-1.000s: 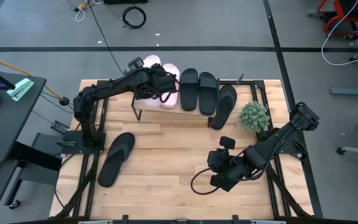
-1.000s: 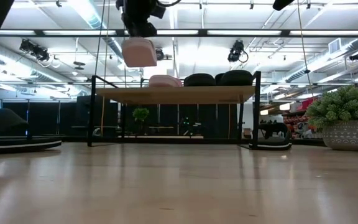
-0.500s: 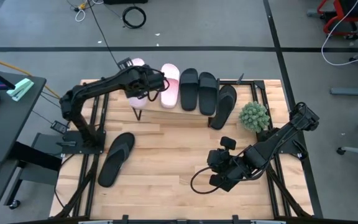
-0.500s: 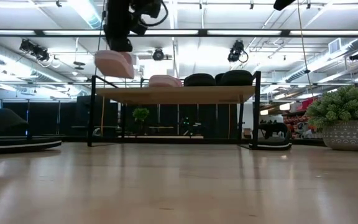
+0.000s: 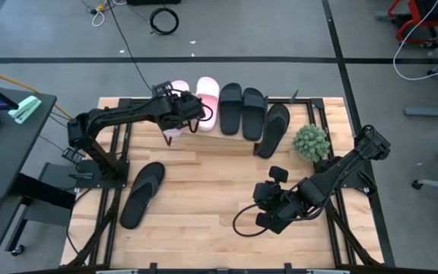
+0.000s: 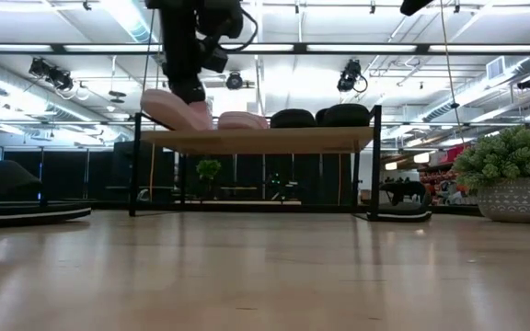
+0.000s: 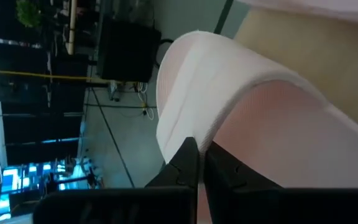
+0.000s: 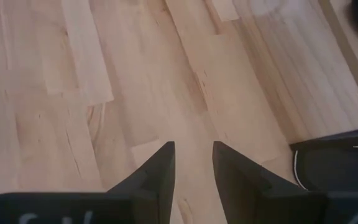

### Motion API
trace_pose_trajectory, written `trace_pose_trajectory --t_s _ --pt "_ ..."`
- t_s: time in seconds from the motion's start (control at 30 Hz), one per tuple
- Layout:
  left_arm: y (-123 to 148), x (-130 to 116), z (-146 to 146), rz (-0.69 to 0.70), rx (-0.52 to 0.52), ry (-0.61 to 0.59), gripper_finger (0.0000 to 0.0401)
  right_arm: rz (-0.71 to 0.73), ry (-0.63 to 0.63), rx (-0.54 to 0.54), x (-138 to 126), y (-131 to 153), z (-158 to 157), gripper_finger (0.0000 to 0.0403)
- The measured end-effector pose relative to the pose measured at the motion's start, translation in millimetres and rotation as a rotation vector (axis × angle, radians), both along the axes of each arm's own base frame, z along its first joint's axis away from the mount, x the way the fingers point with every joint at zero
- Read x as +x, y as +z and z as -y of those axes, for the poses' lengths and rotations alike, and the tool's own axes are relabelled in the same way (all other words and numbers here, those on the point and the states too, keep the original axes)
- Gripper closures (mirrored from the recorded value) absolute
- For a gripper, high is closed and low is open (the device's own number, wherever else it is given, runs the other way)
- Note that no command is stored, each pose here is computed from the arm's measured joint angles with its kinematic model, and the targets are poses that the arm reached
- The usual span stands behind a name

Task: Pick and place slides into the shelf
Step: Put the left pink slide on the shelf, then put the top right flip flop under the shelf

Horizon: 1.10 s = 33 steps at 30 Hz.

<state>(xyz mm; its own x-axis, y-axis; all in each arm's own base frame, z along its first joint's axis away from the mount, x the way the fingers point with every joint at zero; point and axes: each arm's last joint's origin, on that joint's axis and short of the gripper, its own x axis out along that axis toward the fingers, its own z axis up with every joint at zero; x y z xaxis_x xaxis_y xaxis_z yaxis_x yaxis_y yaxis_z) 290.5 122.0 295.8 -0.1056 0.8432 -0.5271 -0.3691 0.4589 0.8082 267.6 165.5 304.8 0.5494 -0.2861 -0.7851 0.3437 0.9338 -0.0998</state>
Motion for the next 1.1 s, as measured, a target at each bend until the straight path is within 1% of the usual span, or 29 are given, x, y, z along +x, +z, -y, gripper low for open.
trace_pose_trajectory --t_s 0.3,0.5,0.6,0.87,1.1 --pt "1.9 10.5 2.8 0.040 0.009 -0.065 0.0388 0.005 -0.011 -0.016 2.1 0.2 3.6 0.0289" --pt "1.6 11.7 2.3 0.057 0.008 -0.063 0.0390 0.015 -0.011 -0.044 2.5 0.6 4.5 0.0289" --pt "1.5 11.8 2.5 0.060 0.004 -0.065 0.0373 0.006 0.013 -0.061 2.5 0.6 4.5 0.0289" --pt "-0.7 14.4 4.5 0.138 -0.117 -0.100 0.0322 0.003 0.019 -0.066 2.5 0.6 4.5 0.0289" --pt "-2.1 12.0 6.6 0.109 -0.134 -0.098 0.0286 0.003 0.019 -0.065 2.5 0.5 4.5 0.0289"
